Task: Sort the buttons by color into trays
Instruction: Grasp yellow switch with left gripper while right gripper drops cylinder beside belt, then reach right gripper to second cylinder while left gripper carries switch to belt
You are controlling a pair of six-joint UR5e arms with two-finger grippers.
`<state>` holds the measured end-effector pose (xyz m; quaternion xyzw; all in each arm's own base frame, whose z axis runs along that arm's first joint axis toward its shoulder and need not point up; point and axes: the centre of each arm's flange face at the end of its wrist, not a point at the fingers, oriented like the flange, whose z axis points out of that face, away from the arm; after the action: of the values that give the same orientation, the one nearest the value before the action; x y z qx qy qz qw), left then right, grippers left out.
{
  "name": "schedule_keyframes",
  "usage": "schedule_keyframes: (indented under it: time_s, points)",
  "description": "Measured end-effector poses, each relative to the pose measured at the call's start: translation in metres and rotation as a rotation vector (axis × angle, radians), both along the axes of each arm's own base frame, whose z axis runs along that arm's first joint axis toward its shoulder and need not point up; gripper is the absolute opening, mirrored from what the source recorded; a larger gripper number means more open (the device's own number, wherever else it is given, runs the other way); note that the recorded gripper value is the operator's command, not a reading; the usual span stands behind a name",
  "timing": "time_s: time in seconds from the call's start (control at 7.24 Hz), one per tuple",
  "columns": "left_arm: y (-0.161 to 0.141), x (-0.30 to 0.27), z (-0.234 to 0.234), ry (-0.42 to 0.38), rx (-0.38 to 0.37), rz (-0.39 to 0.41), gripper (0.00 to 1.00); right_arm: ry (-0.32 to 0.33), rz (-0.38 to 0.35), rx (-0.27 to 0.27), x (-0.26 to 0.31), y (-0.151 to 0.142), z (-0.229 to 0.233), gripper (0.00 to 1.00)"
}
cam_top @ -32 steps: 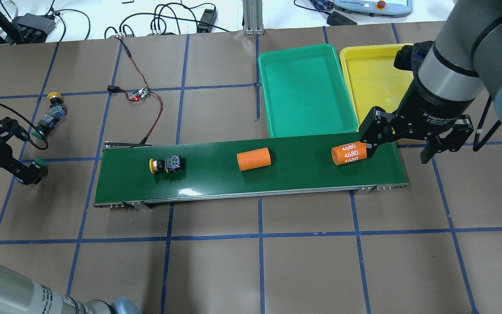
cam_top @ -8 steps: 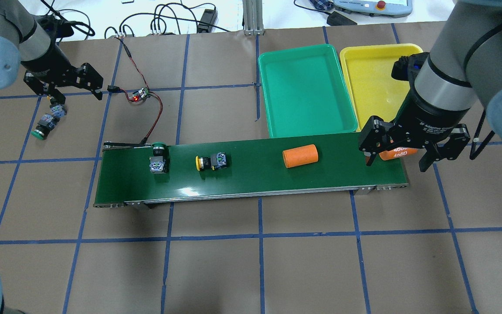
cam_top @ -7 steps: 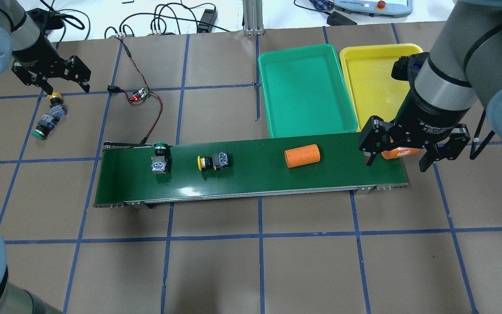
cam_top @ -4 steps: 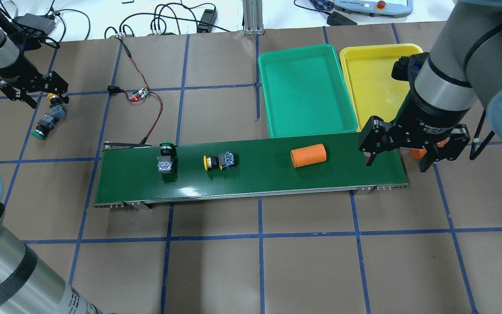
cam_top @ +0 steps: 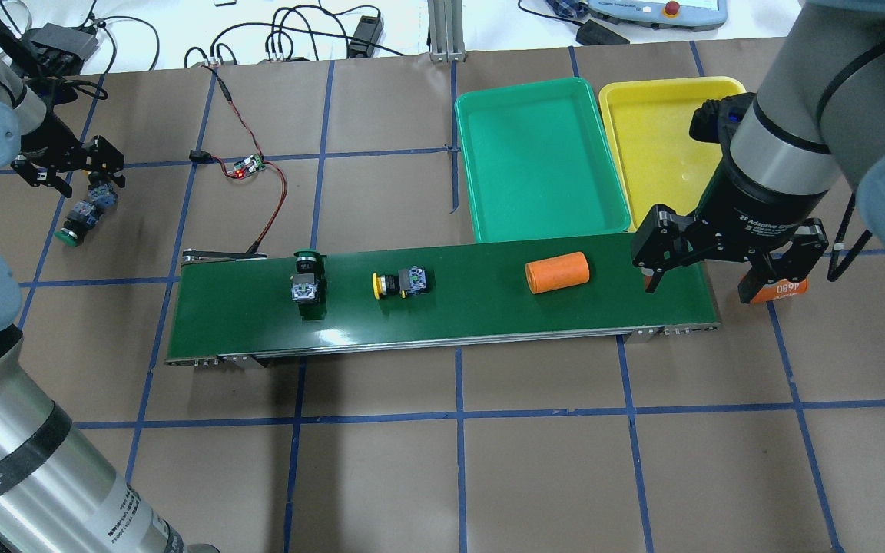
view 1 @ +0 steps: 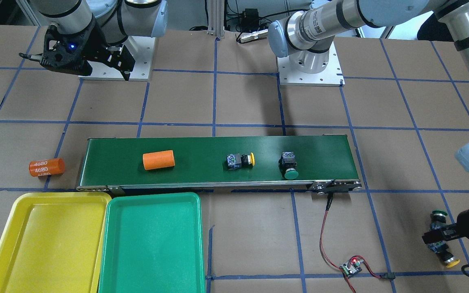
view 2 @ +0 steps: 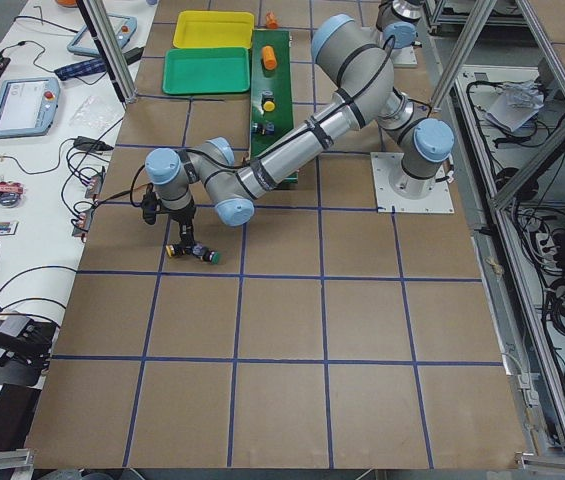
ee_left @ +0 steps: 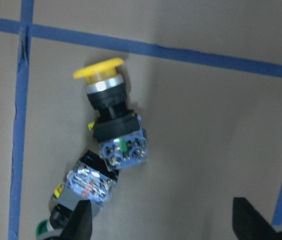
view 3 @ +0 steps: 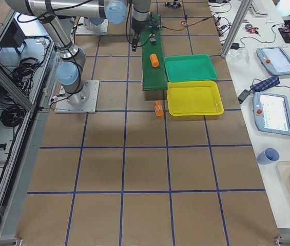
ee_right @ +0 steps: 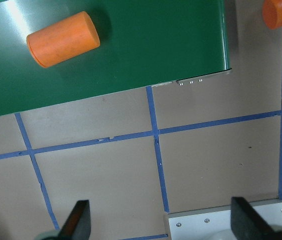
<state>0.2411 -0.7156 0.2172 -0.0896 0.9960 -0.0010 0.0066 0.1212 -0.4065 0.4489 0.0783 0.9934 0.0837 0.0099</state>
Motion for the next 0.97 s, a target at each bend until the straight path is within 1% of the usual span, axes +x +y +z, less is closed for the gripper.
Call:
schedule_keyframes:
  time_s: [0.28, 0.41, 0.55, 0.69, 0.83, 0.97]
  points:
    - [-0.018, 0.013, -0.007, -0.011, -0.021, -0.002, 1.00, 0.001, -0.012, 0.000, -0.002, -0.001, 0.000, 1.00]
    - [-0.023, 0.017, -0.021, -0.010, -0.018, -0.006, 0.88, 0.003, -0.026, -0.002, -0.002, -0.001, 0.000, 1.00]
    - [-0.023, 0.020, -0.034, -0.006, -0.011, -0.006, 0.68, 0.019, -0.082, -0.012, -0.002, -0.003, 0.001, 1.00]
    - [-0.021, 0.024, -0.043, 0.000, -0.001, -0.001, 0.34, 0.051, -0.195, -0.042, -0.004, -0.008, 0.002, 1.00]
    - [-0.019, 0.027, -0.046, 0.005, 0.007, 0.001, 0.08, 0.077, -0.332, -0.081, -0.004, -0.016, 0.001, 1.00]
    - [-0.017, 0.027, -0.045, 0.010, 0.016, 0.000, 0.00, 0.088, -0.448, -0.098, -0.003, -0.023, -0.003, 1.00]
